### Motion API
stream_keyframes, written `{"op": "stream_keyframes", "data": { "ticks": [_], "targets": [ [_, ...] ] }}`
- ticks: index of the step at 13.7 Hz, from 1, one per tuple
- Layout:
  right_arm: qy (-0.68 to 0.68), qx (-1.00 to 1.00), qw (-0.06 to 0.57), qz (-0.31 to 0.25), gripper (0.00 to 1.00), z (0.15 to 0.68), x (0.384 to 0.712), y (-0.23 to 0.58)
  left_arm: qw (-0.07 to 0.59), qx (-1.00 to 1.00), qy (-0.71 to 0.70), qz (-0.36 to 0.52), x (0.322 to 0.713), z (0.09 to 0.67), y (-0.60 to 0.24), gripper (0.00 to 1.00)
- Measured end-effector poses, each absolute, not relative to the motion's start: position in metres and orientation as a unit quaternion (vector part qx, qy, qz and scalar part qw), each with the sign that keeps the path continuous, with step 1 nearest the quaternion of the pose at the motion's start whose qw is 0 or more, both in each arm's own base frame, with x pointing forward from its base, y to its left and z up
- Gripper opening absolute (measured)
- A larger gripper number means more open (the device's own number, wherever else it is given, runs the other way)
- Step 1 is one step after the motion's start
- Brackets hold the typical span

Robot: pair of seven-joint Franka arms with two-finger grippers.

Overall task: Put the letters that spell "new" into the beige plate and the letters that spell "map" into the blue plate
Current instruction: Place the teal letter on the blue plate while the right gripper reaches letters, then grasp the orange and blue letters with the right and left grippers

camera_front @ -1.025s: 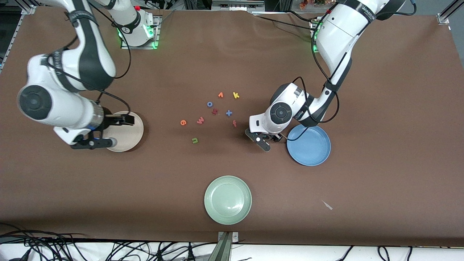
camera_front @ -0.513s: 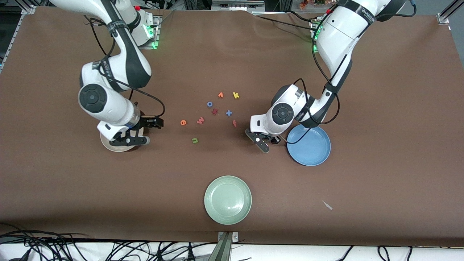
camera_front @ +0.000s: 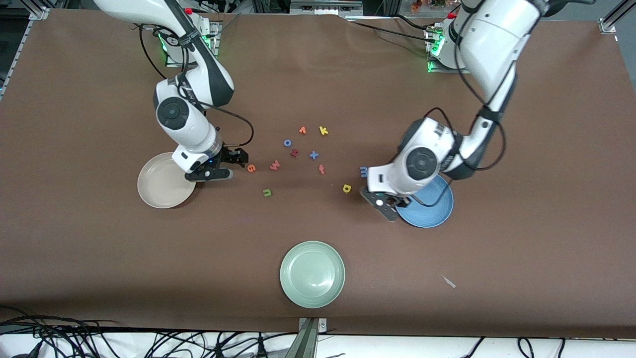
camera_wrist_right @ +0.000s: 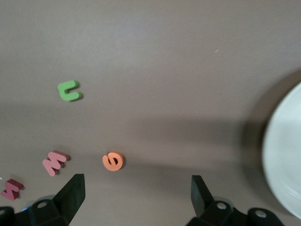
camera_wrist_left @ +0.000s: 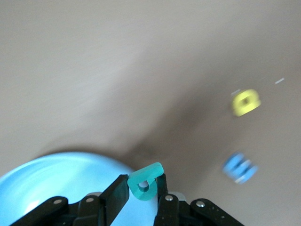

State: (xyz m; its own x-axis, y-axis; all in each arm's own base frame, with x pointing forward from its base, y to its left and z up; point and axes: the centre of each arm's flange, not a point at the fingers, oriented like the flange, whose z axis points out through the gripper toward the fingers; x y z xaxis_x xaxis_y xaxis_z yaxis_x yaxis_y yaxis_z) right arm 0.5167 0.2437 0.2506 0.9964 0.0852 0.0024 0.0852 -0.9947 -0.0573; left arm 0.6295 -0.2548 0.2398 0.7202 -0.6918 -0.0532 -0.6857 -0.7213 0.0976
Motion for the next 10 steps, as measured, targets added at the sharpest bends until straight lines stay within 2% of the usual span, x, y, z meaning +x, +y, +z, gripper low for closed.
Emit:
{"op": "stream_keyframes", "data": {
  "ticks": [2, 4, 6, 9, 10],
  "targets": [
    [-0.057, -0.998, 0.026, -0.003, 1.00, 0.236, 0.505, 0.252, 0.040, 0.923, -0.378, -0.057, 0.644, 0.233, -0.195, 0.31],
    [-0.072, -0.997, 0.024, -0.005, 1.00, 0.221, 0.497, 0.264, 0.047, 0.922, -0.378, -0.075, 0.642, 0.213, -0.169, 0.31],
    [-0.080, -0.997, 0.020, -0.004, 1.00, 0.206, 0.494, 0.268, 0.050, 0.919, -0.381, -0.083, 0.637, 0.203, -0.174, 0.45],
    [-0.096, -0.995, 0.009, -0.002, 1.00, 0.191, 0.493, 0.267, 0.050, 0.921, -0.376, -0.085, 0.637, 0.213, -0.184, 0.77],
    [-0.098, -0.995, 0.008, -0.002, 1.00, 0.189, 0.494, 0.267, 0.048, 0.927, -0.362, -0.087, 0.637, 0.220, -0.187, 0.84]
  ]
}}
